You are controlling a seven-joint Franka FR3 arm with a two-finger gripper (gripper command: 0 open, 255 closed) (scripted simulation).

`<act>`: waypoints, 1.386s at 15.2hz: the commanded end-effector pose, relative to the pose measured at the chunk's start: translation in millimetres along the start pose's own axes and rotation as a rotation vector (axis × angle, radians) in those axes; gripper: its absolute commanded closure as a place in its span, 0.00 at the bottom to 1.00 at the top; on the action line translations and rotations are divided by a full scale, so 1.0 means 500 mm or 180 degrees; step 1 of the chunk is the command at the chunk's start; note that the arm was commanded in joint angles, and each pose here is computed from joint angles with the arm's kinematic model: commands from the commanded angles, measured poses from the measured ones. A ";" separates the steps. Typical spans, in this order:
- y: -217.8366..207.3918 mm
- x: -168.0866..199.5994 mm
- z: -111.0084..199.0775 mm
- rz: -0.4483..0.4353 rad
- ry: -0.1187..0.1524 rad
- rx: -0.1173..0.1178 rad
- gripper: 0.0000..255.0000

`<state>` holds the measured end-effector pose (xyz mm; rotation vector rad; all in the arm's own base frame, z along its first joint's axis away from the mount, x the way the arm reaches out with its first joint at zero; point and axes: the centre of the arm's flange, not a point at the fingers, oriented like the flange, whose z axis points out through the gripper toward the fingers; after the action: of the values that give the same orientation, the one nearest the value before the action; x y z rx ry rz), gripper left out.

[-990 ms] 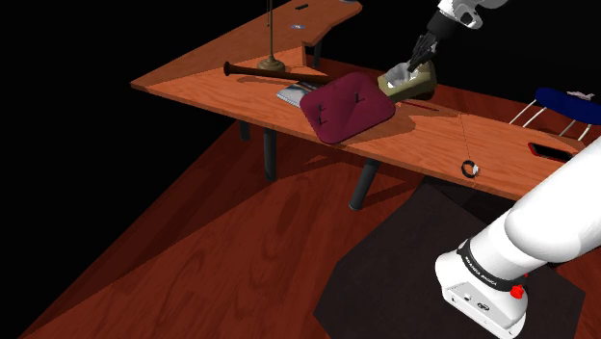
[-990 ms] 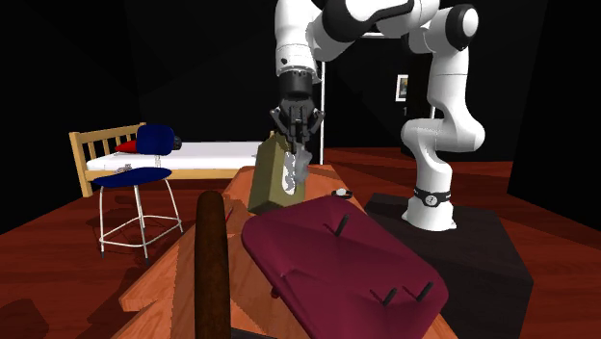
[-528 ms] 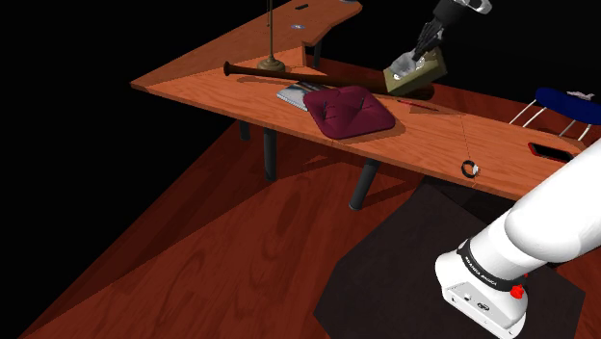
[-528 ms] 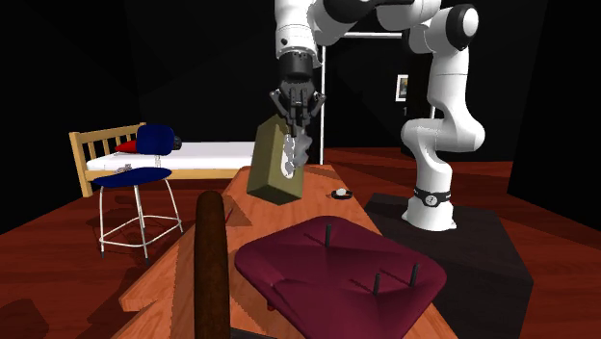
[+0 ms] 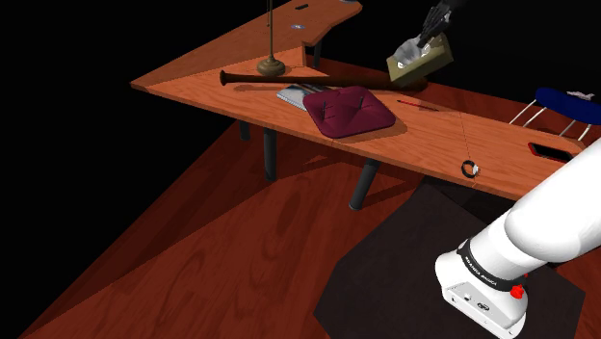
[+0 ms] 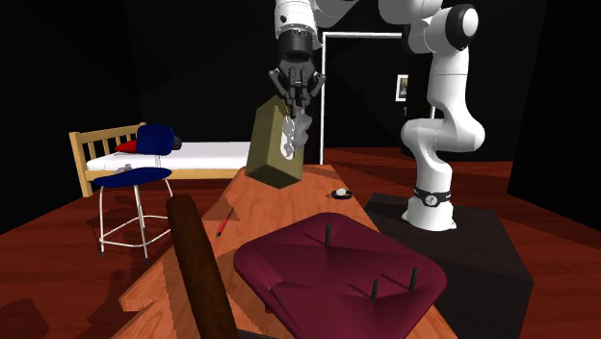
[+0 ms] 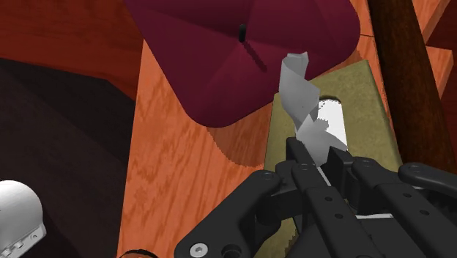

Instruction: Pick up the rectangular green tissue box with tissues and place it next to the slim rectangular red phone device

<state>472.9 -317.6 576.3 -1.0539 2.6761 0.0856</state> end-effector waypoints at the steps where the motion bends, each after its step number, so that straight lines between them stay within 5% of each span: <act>1: 0.001 -0.004 -0.021 0.0000 0.0000 -0.0001 1.00; 8: -0.002 -0.023 -0.091 0.0000 0.0000 -0.0001 1.00; 21: 0.108 0.288 -0.184 0.0000 0.0000 -0.0001 1.00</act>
<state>328.8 -381.1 626.8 -1.0525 2.6774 0.0849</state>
